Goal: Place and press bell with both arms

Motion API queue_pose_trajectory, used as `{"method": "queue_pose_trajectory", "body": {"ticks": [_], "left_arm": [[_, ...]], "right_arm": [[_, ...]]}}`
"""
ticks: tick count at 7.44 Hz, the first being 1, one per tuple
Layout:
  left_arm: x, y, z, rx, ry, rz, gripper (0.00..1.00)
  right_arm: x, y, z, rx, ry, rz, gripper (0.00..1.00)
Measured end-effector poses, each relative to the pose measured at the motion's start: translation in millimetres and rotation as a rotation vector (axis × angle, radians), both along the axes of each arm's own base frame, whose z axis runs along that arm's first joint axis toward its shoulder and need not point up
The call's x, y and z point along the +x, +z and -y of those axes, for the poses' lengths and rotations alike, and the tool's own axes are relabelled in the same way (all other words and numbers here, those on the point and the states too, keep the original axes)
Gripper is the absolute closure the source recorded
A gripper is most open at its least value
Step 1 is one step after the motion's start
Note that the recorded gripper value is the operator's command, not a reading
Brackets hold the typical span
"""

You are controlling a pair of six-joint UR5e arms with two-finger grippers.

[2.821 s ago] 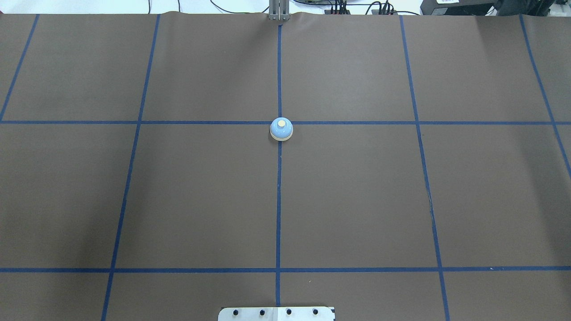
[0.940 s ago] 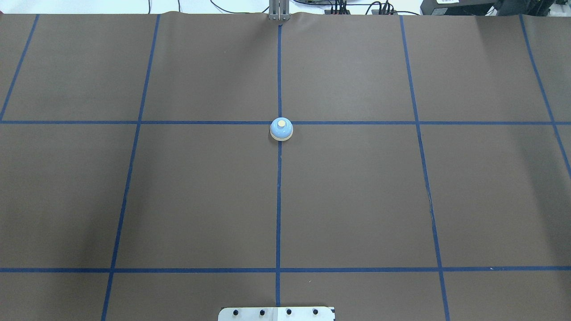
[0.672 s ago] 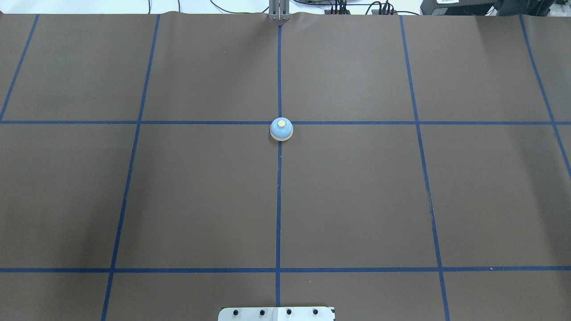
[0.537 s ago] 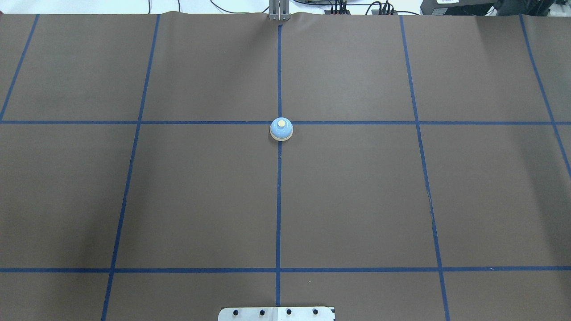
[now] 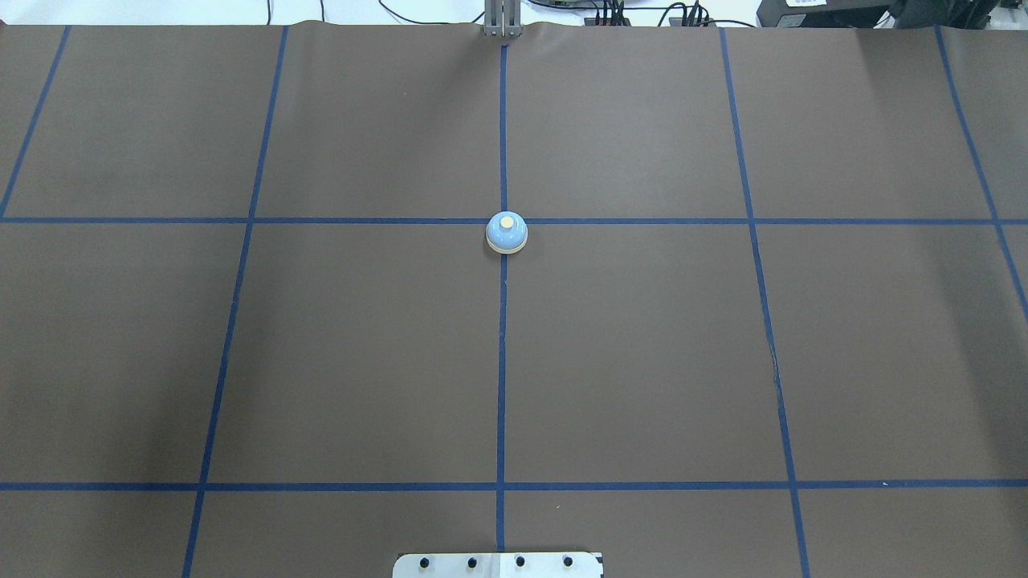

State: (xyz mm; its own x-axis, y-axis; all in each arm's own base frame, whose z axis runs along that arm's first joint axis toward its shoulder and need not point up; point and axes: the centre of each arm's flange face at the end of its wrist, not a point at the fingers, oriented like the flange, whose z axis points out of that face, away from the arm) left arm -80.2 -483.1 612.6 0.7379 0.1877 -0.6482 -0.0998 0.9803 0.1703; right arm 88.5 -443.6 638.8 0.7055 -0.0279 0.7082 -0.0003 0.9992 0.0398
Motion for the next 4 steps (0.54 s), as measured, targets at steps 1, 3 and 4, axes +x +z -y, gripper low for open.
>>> {"method": "queue_pose_trajectory", "body": {"ticks": [1, 3, 4], "left_arm": [[0.2, -0.5, 0.6, 0.001, 0.001, 0.0, 0.0], [0.1, -1.5, 1.5, 0.003, 0.0, 0.001, 0.0], [0.1, -1.8, 1.9, 0.004, 0.001, 0.002, 0.0]], "right_arm": [[0.0, 0.0, 0.0, 0.0, 0.0, 0.0, 0.0], [0.0, -0.2, 0.1, 0.002, -0.001, 0.0, 0.0], [0.0, -0.3, 0.2, 0.004, -0.001, 0.0, 0.0]]}}
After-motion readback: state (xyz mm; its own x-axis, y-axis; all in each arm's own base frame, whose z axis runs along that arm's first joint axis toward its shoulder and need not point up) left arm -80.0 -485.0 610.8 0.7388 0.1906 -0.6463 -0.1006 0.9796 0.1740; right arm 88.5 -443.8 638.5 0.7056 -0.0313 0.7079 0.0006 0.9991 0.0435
